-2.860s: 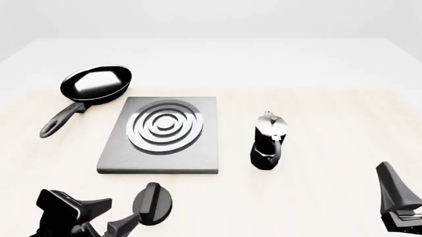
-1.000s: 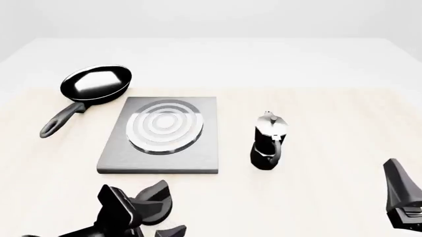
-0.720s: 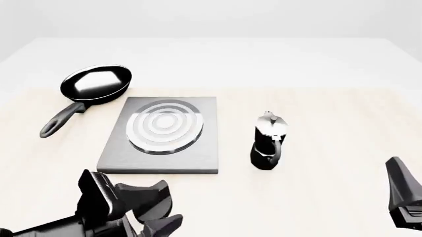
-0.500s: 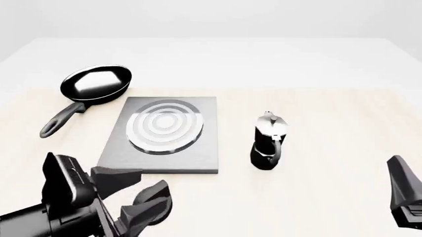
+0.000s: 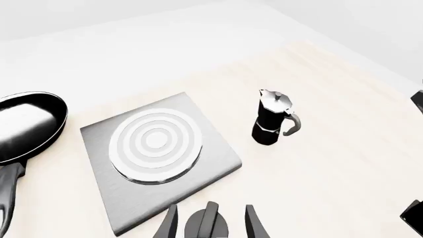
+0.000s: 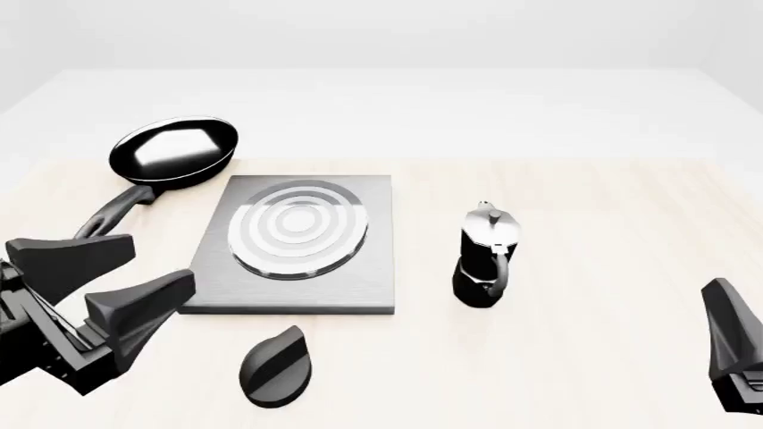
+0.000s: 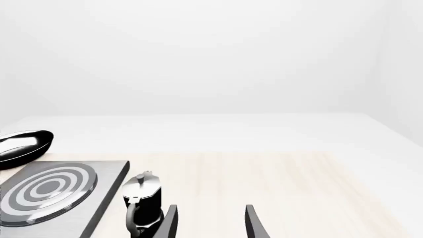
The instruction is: Turn on the stove and put the frying pan on it.
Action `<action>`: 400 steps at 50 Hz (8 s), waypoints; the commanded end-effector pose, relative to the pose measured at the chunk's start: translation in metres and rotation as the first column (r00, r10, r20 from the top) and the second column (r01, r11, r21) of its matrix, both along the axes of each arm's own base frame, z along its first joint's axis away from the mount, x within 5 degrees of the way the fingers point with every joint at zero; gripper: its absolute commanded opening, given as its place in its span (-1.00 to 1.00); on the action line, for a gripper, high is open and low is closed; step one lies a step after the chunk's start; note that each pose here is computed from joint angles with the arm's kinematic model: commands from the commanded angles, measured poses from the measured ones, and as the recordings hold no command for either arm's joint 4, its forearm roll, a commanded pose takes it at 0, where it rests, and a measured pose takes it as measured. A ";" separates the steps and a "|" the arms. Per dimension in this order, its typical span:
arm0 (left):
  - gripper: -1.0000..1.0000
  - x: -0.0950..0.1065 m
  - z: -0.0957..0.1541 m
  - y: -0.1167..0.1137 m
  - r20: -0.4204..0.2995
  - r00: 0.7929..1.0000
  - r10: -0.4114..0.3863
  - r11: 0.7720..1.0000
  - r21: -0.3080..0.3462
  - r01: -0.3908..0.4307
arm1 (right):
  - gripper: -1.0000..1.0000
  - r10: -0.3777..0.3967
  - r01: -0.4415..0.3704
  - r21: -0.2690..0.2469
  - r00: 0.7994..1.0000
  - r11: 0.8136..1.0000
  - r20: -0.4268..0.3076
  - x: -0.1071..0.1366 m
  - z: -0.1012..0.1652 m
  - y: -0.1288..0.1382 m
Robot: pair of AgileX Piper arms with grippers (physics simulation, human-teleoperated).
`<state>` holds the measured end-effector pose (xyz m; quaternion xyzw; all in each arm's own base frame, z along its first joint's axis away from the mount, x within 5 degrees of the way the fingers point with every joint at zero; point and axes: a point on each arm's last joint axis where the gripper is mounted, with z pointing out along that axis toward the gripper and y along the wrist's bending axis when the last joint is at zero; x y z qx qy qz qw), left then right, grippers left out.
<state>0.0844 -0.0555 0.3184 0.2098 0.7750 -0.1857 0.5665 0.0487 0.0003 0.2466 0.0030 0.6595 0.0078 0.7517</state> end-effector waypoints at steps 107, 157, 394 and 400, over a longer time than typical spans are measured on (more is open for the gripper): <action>1.00 0.249 -0.041 0.157 -0.064 0.736 0.673 0.694 0.398 -0.600 | 1.00 0.038 -0.039 -0.052 0.999 0.998 -0.031 0.000 -0.002 0.002; 1.00 0.303 -0.129 0.176 -0.141 0.726 0.673 0.701 0.434 -0.566 | 1.00 0.032 -0.036 -0.068 0.998 0.997 -0.053 0.008 -0.014 0.002; -1.00 0.082 -0.146 0.030 -0.038 0.964 0.262 0.870 0.441 -0.219 | 1.00 0.076 -0.076 -0.033 0.997 0.997 0.005 -0.003 0.009 0.004; -1.00 0.083 -0.150 0.030 -0.044 0.965 0.258 0.870 0.445 -0.212 | 1.00 0.075 -0.074 -0.030 0.997 0.997 0.004 -0.003 0.008 0.004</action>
